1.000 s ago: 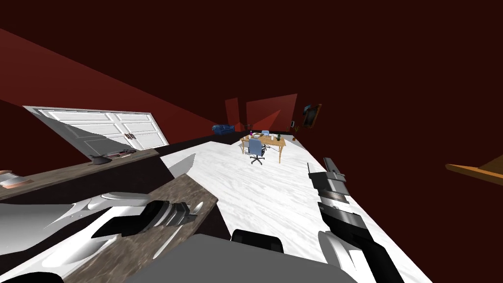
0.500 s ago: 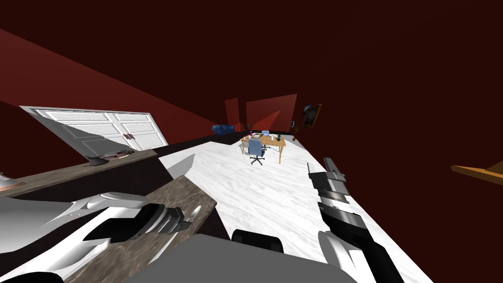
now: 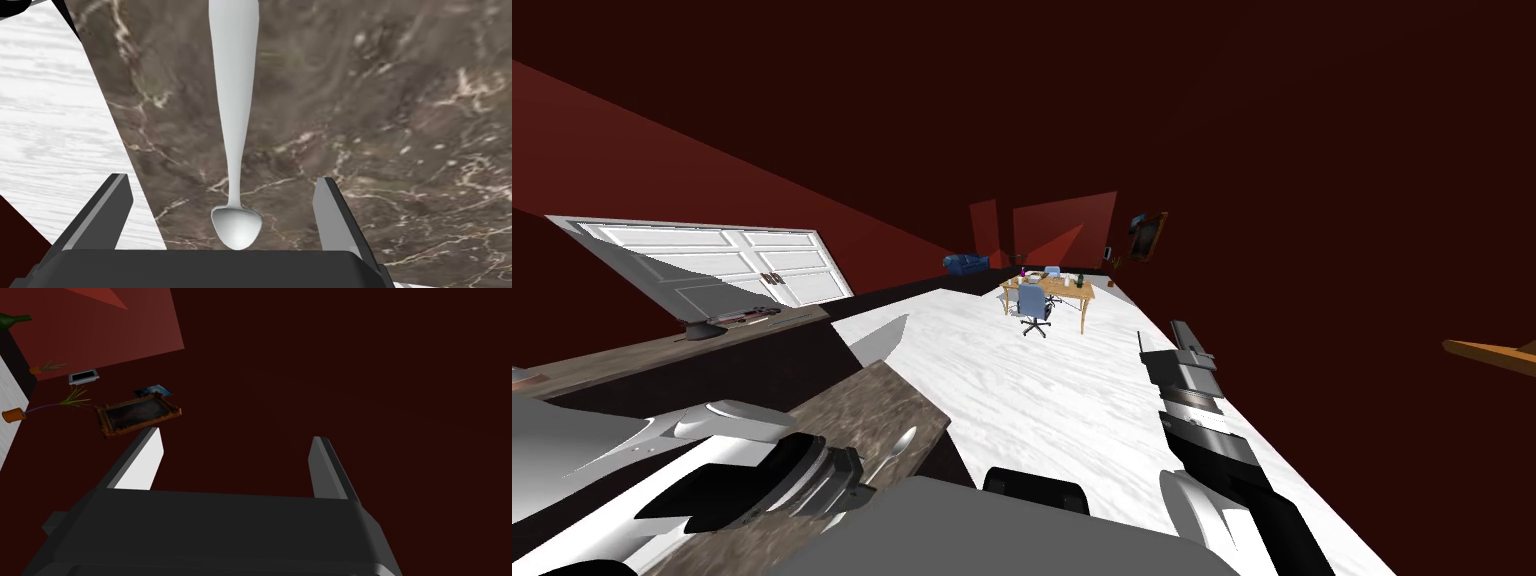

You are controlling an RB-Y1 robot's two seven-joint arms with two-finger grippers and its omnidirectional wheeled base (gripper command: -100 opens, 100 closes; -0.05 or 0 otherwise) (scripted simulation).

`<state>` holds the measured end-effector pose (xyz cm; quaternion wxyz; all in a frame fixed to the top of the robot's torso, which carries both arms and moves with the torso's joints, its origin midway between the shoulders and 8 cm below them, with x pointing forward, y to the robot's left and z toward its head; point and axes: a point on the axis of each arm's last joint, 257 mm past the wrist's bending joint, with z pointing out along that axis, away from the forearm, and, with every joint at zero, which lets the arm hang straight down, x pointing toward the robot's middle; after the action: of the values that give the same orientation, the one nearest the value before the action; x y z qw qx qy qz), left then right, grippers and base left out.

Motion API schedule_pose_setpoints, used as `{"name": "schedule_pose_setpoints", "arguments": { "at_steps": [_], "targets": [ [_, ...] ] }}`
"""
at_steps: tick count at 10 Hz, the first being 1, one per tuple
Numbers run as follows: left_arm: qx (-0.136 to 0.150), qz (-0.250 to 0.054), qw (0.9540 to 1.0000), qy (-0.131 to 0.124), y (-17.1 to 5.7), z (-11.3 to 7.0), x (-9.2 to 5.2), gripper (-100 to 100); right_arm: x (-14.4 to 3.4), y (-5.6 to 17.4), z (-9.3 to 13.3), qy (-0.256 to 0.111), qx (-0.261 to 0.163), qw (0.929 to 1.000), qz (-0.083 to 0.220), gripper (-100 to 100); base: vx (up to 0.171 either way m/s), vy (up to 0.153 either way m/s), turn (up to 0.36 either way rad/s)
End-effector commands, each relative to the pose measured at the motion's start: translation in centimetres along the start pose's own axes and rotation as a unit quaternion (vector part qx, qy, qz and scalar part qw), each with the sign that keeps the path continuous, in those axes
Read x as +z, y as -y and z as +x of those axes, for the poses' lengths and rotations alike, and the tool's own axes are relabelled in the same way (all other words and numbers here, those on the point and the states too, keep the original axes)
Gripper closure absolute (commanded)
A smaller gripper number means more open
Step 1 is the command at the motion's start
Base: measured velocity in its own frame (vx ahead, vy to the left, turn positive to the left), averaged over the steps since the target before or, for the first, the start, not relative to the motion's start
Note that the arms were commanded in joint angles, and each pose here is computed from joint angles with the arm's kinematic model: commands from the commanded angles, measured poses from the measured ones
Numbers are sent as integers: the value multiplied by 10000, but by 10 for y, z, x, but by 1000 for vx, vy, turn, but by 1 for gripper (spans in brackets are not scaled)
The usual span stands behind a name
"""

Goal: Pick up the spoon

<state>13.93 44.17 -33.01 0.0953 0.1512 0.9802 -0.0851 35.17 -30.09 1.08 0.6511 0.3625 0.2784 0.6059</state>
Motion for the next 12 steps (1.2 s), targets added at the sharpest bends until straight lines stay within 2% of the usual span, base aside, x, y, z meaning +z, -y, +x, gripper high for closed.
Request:
{"name": "schedule_pose_setpoints", "arguments": {
  "at_steps": [1,4,5,6,7,12],
  "targets": [
    [-3,9,10000,-73,2,1,-4,-100,0,0,0,0,0,10000,0,0,67,5,5],
    [-107,36,9994,-313,5,23,-7,-100,0,0,0,0,0,10000,0,0,22,6,-1],
    [-88,25,9996,-266,3,18,-6,-100,0,0,0,0,0,10000,0,0,10,2,1],
    [-92,30,9996,-274,3,19,-6,0,0,0,0,0,0,10000,-1,0,0,0,0],
    [-145,20,9996,-261,2,27,-3,-100,0,0,0,0,0,10000,-1,0,13,-10,-86],
    [-309,-12,9992,-237,-1,53,6,-100,0,0,0,0,1,10000,-1,0,19,-17,-74]
  ]
}}
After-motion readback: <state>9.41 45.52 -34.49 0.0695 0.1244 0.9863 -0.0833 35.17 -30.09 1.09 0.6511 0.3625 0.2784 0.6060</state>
